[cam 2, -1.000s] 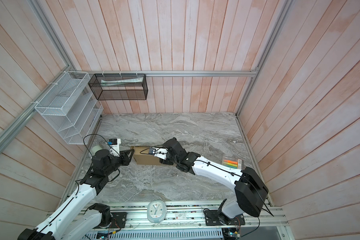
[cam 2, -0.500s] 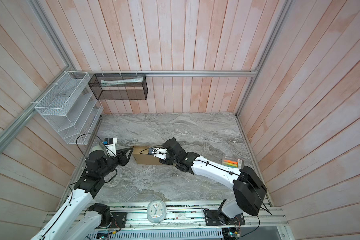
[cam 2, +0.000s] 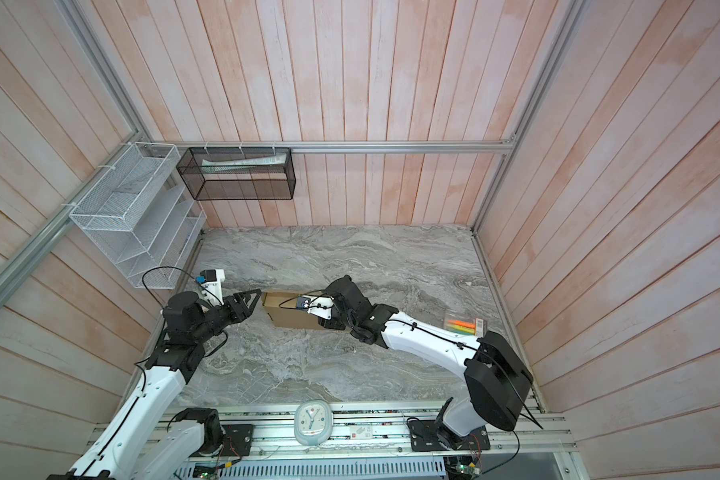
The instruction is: Fold the paper box
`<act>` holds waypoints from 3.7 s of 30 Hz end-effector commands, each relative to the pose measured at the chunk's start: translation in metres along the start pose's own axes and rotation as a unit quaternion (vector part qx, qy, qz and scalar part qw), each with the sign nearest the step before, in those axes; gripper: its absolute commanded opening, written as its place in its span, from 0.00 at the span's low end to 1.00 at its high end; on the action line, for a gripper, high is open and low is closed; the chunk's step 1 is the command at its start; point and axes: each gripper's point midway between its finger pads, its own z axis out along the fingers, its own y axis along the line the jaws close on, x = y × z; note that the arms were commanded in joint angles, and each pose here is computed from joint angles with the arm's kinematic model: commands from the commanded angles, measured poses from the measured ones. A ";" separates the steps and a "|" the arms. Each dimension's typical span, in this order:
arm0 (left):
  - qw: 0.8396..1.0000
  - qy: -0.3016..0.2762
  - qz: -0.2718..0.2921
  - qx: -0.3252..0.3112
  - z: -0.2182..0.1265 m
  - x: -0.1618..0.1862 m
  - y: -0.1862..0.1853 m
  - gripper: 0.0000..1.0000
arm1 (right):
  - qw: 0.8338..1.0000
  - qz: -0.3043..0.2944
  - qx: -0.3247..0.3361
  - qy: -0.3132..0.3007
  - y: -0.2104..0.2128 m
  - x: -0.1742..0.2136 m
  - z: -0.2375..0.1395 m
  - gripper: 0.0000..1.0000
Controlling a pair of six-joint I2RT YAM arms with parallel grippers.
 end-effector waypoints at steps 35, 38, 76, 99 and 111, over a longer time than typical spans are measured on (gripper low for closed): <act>0.997 0.030 -0.044 0.052 0.028 0.002 0.006 0.60 | 1.000 0.003 -0.012 0.007 0.003 0.003 0.007 0.53; 0.997 0.030 -0.045 0.054 0.029 0.002 0.006 0.59 | 1.000 0.003 -0.012 0.007 0.004 0.003 0.007 0.52; 0.996 0.046 -0.063 0.049 0.037 0.017 0.019 0.50 | 1.000 0.003 -0.014 0.007 0.004 0.003 0.007 0.51; 0.995 0.056 -0.073 0.047 0.041 0.032 0.029 0.45 | 0.999 0.020 0.015 -0.036 -0.011 -0.015 -0.009 0.60; 0.994 0.055 -0.076 0.051 0.041 0.031 0.028 0.45 | 0.982 0.106 0.046 -0.149 -0.046 -0.048 -0.064 0.67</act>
